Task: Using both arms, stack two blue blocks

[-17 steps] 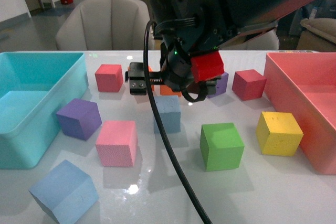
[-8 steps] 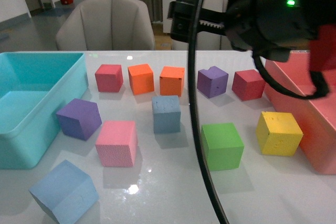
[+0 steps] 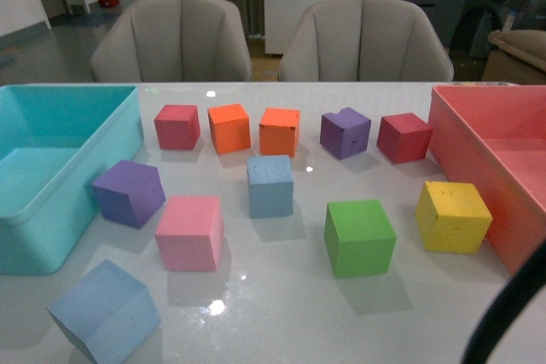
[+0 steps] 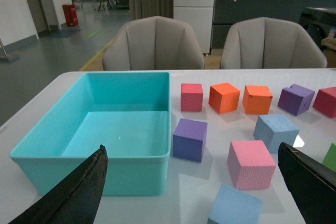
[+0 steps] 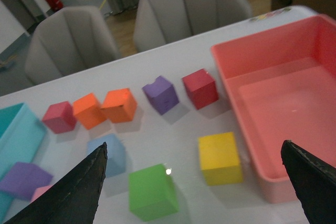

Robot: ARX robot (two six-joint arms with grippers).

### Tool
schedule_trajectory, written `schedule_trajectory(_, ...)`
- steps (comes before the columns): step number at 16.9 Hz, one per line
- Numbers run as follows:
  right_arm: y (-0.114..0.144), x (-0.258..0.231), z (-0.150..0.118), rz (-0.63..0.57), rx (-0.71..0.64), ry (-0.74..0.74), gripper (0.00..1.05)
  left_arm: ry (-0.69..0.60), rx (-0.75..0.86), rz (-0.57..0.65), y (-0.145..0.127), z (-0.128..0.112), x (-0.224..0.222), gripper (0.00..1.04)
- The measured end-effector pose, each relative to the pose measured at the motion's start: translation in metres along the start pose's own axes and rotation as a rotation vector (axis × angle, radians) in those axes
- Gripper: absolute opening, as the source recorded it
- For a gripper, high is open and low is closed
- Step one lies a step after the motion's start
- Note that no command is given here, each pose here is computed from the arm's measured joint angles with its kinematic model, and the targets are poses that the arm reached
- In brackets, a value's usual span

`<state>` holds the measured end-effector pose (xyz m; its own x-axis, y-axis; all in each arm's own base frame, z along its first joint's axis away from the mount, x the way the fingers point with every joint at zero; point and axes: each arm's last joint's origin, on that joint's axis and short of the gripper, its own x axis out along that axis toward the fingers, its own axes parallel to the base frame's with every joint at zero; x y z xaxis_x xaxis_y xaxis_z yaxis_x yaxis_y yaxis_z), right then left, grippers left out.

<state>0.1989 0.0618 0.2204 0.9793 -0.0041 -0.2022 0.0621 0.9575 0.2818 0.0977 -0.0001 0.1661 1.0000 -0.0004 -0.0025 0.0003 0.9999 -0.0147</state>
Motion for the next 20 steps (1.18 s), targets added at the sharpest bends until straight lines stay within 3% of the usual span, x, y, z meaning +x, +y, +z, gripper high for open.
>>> schedule_trajectory(2,-0.021,-0.021,0.002,0.041,-0.090,-0.171,0.82,0.000,0.000,0.000,0.000,0.000,0.000,0.98)
schedule_trajectory(4,-0.046,-0.042,-0.014,0.026,-0.212,-0.157,0.64,0.000,0.000,0.000,0.000,0.000,0.000,0.98)
schedule_trajectory(6,-0.062,-0.053,-0.025,0.030,-0.249,-0.139,0.49,0.000,0.000,0.000,0.000,0.000,0.000,0.98)
schedule_trajectory(7,-0.073,-0.063,-0.026,0.011,-0.263,-0.165,0.35,0.000,0.000,0.000,0.000,0.000,0.000,0.98)
schedule_trajectory(8,-0.074,-0.068,-0.024,0.013,-0.265,-0.206,0.24,0.000,0.000,0.000,0.000,0.000,0.000,0.98)
schedule_trajectory(11,-0.072,-0.070,-0.025,0.038,-0.278,-0.220,0.07,0.000,0.000,0.000,0.000,0.000,0.000,0.98)
schedule_trajectory(13,-0.073,-0.070,-0.029,0.035,-0.285,-0.206,0.01,0.000,0.000,0.000,0.000,0.000,0.000,0.98)
schedule_trajectory(20,-0.079,-0.076,-0.047,0.035,-0.285,-0.206,0.02,0.000,0.000,0.000,0.000,0.000,0.000,0.98)
